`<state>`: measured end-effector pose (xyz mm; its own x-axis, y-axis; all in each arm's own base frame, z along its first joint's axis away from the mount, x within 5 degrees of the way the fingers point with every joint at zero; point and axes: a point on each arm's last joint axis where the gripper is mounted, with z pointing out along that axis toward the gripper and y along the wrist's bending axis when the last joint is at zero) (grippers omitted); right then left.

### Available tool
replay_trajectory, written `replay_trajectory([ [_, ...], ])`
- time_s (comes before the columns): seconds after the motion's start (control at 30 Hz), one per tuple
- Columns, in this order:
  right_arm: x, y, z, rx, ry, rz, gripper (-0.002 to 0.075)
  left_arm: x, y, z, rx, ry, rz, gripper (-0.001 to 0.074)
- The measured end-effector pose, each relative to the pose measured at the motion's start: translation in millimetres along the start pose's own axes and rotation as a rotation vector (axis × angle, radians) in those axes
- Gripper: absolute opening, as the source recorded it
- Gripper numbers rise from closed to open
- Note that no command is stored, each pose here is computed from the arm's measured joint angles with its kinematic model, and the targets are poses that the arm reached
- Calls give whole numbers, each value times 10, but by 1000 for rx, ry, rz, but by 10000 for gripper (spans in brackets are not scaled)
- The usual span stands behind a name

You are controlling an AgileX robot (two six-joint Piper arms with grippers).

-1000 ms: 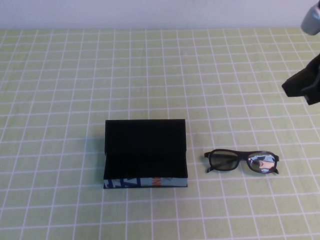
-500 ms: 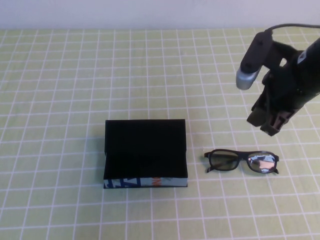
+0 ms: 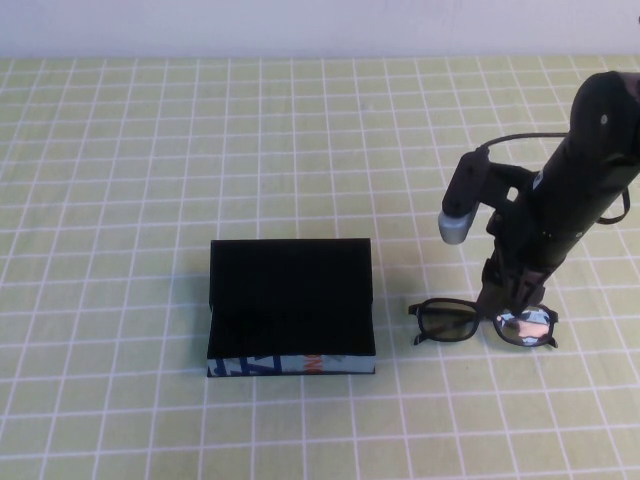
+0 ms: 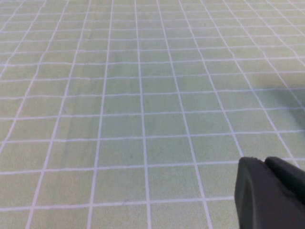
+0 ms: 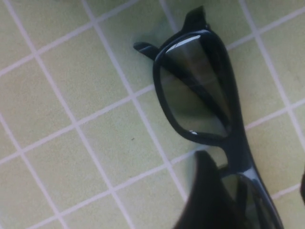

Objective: Return glasses to glasses case
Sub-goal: Pick up the glasses from the table

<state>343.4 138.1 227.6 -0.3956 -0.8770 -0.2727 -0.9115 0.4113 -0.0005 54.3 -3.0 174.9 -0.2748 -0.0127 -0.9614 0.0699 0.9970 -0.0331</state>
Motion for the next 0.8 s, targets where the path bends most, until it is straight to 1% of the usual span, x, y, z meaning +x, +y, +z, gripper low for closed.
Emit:
replay_trajectory([
  [0.27,20,-58,256,-31,40,5,367,0,0,0,0,0,0,-4],
  [0.37,32,-74,350,-46,56,10,346,0,0,0,0,0,0,-4],
  [0.43,34,-78,392,-50,63,9,290,0,0,0,0,0,0,-4],
  [0.47,38,-80,406,-52,67,9,244,0,0,0,0,0,0,-4],
  [0.53,37,-80,402,-52,66,8,125,0,0,0,0,0,0,-4],
  [0.6,38,-75,396,-59,71,6,58,0,0,0,0,0,0,-4],
  [0.67,42,-65,380,-64,74,6,31,0,0,0,0,0,0,-4],
  [0.8,31,-65,346,-63,72,3,21,0,0,0,0,0,0,-4],
])
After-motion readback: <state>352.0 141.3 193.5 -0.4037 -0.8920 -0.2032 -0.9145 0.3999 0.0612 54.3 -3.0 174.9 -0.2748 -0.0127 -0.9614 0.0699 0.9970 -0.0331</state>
